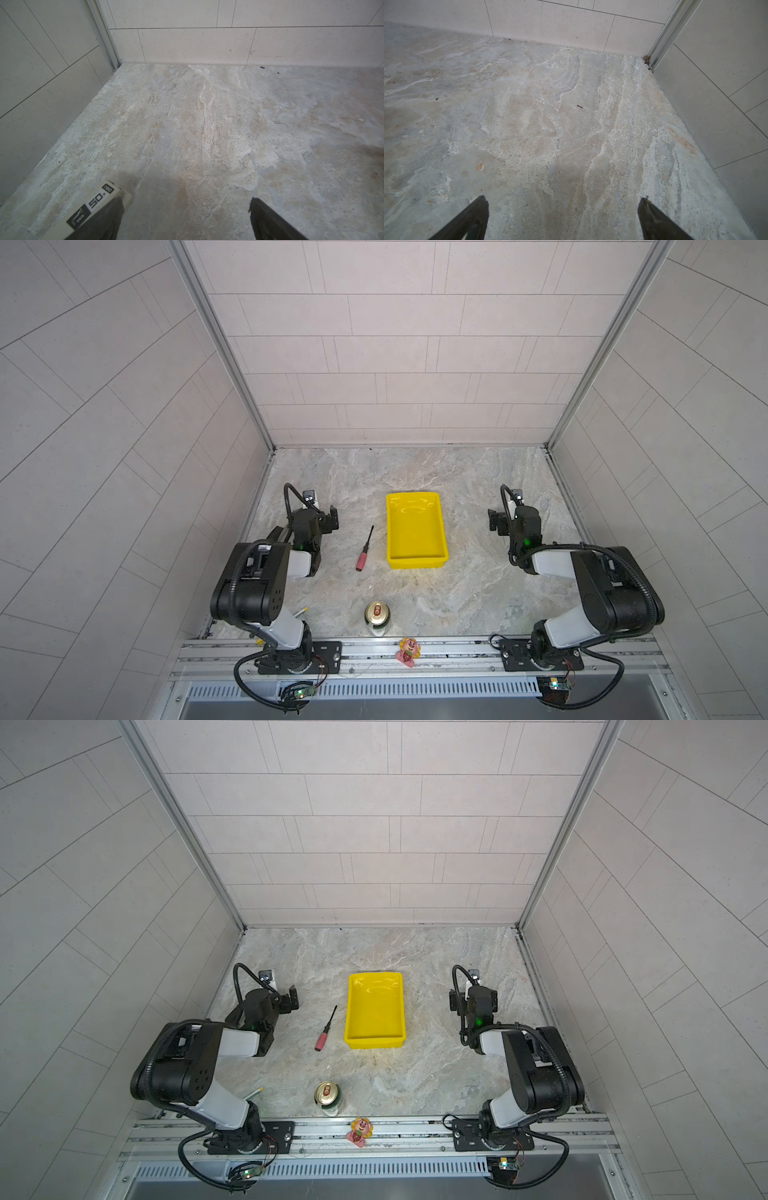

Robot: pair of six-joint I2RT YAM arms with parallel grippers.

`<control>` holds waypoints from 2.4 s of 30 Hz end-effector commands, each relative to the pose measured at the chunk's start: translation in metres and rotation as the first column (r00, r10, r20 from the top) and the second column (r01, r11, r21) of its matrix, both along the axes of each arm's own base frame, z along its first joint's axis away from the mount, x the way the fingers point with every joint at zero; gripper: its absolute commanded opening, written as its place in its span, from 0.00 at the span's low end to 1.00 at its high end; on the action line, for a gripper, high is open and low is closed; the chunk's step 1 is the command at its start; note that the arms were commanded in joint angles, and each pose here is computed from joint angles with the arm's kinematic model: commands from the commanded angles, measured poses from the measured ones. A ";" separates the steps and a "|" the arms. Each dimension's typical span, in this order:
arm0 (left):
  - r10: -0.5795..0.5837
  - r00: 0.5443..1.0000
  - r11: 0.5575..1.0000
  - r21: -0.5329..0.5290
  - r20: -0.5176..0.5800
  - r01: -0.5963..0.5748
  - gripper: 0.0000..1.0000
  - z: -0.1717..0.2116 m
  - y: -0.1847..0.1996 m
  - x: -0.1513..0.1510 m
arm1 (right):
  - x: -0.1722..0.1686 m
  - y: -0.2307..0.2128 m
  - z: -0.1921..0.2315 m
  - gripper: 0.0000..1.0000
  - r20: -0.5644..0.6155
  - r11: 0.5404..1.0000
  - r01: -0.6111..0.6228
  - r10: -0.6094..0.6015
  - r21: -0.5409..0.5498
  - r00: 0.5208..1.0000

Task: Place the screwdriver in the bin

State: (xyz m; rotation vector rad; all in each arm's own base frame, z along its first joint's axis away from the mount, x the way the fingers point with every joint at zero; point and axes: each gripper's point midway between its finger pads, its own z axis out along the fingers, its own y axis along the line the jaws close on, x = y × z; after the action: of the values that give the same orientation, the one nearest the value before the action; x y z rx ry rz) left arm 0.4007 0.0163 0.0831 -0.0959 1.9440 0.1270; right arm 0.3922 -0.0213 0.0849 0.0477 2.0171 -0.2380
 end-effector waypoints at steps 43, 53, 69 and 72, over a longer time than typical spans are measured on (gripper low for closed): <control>0.066 0.972 0.903 -0.400 -0.226 -0.155 1.00 0.150 -0.039 -0.081 | -0.032 0.046 0.107 1.00 -0.198 0.956 0.020 0.041 0.293 0.979; -0.159 0.771 0.926 -0.364 -0.617 -0.100 1.00 0.043 -0.109 -0.134 | -0.124 0.081 0.106 1.00 -0.310 0.888 -0.091 0.252 0.451 0.917; -0.196 0.605 0.969 -0.247 -0.771 0.000 0.73 -0.029 -0.145 -0.137 | -0.214 0.070 0.085 1.00 -0.325 0.830 0.037 0.177 0.556 0.929; -0.183 0.601 0.974 -0.228 -0.778 0.001 0.70 -0.036 -0.144 -0.136 | -0.227 0.070 0.086 1.00 -0.372 0.826 0.065 0.181 0.560 0.910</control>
State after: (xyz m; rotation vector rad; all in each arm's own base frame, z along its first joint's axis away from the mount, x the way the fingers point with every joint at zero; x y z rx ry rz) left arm 0.2601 -0.1300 0.0481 -0.0800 2.8923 -0.1773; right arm 0.1820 0.0492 0.1724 0.2865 2.3829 0.4317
